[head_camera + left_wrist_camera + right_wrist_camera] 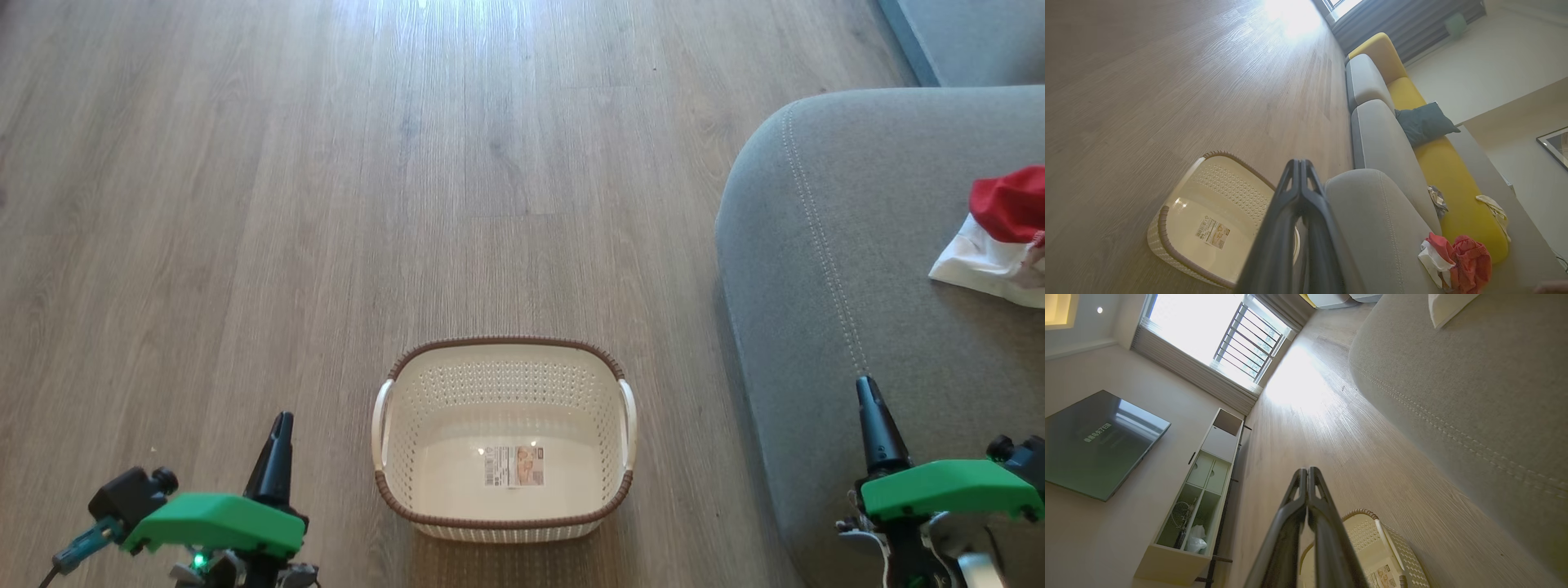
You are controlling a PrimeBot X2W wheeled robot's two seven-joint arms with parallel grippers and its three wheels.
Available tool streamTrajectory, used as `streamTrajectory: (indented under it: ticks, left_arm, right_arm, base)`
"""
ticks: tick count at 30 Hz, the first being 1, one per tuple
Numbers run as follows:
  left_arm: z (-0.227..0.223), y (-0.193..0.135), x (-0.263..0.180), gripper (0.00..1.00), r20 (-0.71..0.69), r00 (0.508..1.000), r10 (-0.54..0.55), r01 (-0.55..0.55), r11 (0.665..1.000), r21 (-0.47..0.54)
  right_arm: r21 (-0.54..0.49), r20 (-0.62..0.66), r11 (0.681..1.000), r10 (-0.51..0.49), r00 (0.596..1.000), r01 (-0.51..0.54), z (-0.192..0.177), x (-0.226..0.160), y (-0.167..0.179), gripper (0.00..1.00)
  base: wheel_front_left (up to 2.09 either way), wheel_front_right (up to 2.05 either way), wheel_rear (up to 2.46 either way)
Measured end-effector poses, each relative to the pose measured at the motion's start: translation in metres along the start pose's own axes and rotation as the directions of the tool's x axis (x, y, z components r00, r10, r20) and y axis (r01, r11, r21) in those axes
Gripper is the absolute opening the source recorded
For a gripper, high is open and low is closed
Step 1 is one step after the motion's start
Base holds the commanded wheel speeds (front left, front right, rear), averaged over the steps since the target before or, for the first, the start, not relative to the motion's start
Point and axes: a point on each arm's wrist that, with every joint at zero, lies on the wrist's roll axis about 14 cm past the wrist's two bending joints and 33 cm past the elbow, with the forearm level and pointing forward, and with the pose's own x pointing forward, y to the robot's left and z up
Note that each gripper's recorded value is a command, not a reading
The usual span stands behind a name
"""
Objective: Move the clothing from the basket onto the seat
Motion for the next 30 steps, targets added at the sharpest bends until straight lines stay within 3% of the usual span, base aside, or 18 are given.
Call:
streamTrajectory:
  ticks: [16,30]
  left_arm:
    - [0.002,0.001,0.002,0.0,-0.014,1.0,-0.007,0.004,0.984,-0.178]
    - [0.01,-0.004,0.006,0.0,-0.008,0.999,-0.035,0.031,0.941,-0.337]
  right_arm:
    - [0.167,-0.011,0.986,-0.007,1.0,0.008,0.001,0.001,-0.001,0.0]
    - [0.32,-0.009,0.947,0.003,1.0,0.0,0.005,0.005,0.001,0.0]
  base:
    - [0.0,0.0,0.0]
    - [0.0,0.0,0.0]
